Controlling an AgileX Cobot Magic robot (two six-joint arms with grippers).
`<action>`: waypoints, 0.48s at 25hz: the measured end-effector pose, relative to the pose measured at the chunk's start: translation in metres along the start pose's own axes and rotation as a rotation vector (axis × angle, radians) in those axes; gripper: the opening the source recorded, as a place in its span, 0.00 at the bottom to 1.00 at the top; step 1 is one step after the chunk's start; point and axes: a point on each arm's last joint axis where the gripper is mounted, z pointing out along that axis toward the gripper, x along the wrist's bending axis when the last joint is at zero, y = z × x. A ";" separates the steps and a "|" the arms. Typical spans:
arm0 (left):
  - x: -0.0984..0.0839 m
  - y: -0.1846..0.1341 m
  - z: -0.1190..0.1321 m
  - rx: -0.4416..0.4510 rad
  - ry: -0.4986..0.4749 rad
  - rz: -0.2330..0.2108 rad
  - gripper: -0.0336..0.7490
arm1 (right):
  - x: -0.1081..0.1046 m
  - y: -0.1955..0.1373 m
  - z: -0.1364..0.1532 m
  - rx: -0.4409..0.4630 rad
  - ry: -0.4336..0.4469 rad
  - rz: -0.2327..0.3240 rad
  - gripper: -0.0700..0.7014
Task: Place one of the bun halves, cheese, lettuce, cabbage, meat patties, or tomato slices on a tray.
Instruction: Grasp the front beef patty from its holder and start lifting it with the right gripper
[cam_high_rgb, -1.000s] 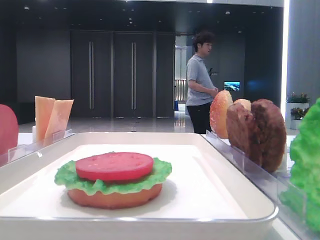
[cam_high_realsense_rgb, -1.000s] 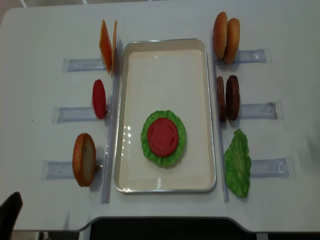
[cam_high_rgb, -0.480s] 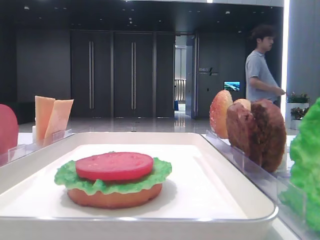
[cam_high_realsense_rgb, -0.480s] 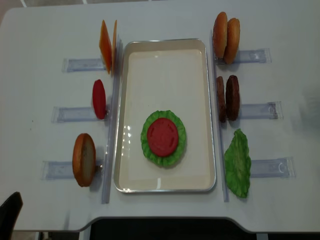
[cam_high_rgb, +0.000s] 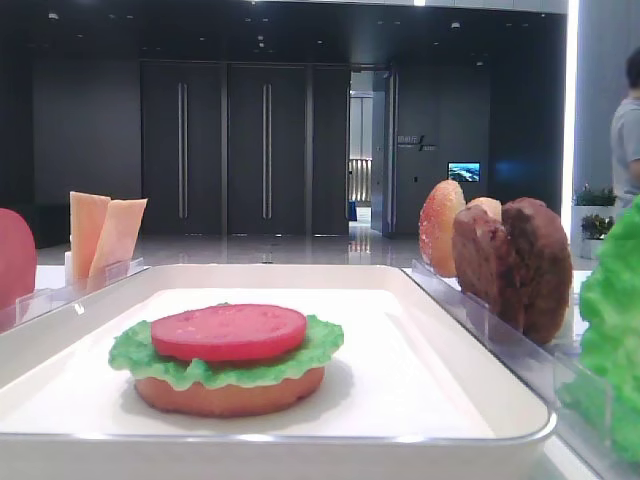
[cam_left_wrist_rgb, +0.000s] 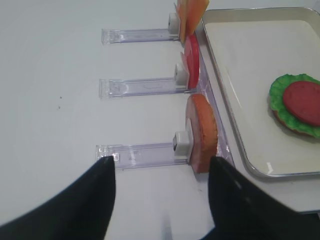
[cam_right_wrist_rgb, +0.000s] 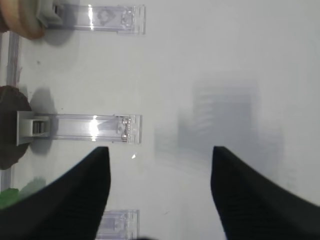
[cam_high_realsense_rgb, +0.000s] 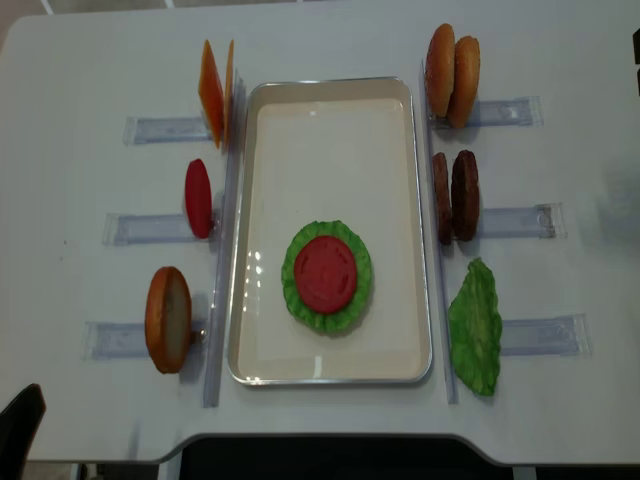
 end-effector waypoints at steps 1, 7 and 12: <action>0.000 0.000 0.000 0.000 0.000 0.000 0.62 | 0.000 0.000 0.000 0.005 0.001 0.012 0.63; 0.000 0.000 0.000 0.000 0.000 0.000 0.62 | 0.015 -0.001 0.001 0.027 -0.002 0.049 0.59; 0.000 0.000 0.000 0.000 0.000 0.000 0.62 | 0.043 -0.002 0.002 0.038 -0.016 0.063 0.58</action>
